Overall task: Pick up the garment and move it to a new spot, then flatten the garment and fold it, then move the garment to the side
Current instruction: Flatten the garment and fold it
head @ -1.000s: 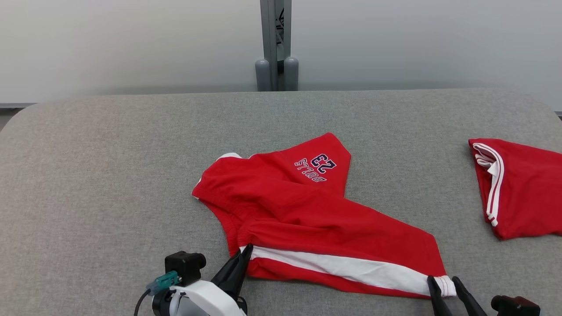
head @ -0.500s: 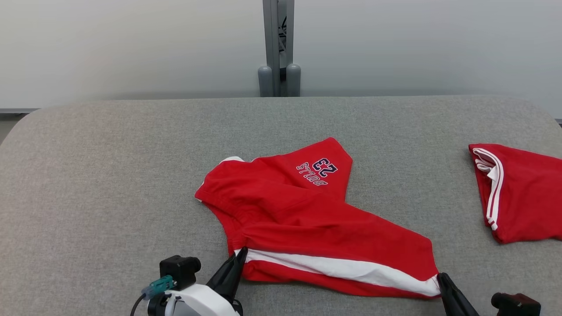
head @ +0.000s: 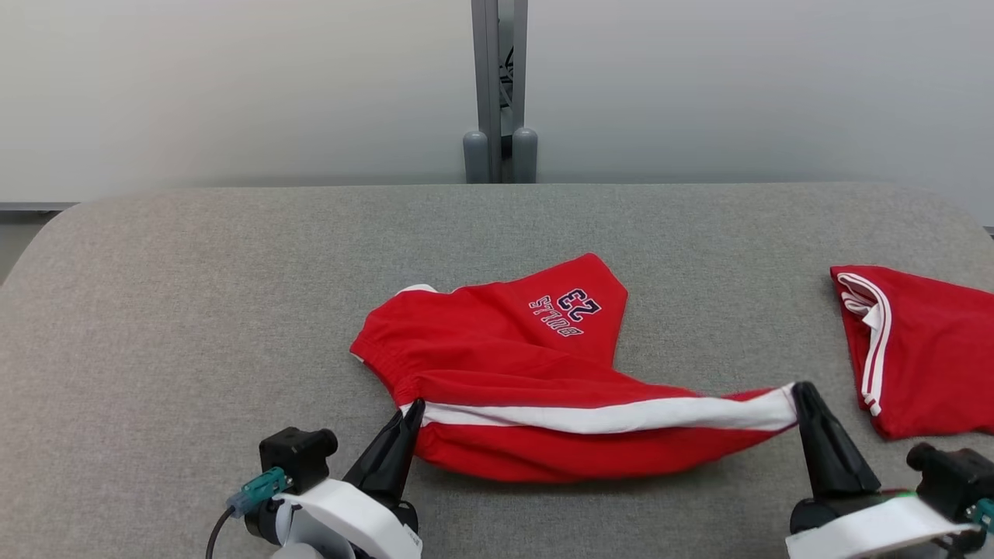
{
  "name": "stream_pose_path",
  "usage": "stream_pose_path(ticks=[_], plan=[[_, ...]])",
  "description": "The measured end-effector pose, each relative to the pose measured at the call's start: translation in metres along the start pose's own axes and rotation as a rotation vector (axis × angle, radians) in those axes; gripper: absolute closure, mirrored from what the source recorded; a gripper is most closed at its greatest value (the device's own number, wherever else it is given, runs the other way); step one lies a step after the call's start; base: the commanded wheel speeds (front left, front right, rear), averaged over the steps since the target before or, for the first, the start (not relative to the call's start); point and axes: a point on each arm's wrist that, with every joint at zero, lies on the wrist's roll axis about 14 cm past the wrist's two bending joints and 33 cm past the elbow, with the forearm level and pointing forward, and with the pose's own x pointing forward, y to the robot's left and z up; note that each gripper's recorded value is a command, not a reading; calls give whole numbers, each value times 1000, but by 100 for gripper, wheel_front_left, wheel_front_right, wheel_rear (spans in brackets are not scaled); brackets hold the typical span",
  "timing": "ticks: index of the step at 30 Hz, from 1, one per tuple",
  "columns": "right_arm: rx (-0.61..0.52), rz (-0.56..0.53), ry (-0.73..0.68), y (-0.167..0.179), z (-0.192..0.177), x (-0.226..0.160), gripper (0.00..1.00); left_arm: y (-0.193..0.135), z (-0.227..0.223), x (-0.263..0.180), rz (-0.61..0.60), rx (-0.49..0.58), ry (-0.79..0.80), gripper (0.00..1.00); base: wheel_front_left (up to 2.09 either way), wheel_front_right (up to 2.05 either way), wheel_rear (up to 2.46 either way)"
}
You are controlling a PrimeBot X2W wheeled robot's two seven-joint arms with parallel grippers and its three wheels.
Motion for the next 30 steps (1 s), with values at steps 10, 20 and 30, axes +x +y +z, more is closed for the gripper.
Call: stream_pose_path(ticks=[10,20,30], plan=[[-55,123,-224,31,78,31,100,-27,31,9,-122,125,-13,100,0,0,0],[-226,217,-463,58,174,61,100,-77,131,29,-266,205,-150,100,0,0,0],[-377,238,-592,76,231,67,100,-100,220,32,-275,251,-311,100,0,0,0]])
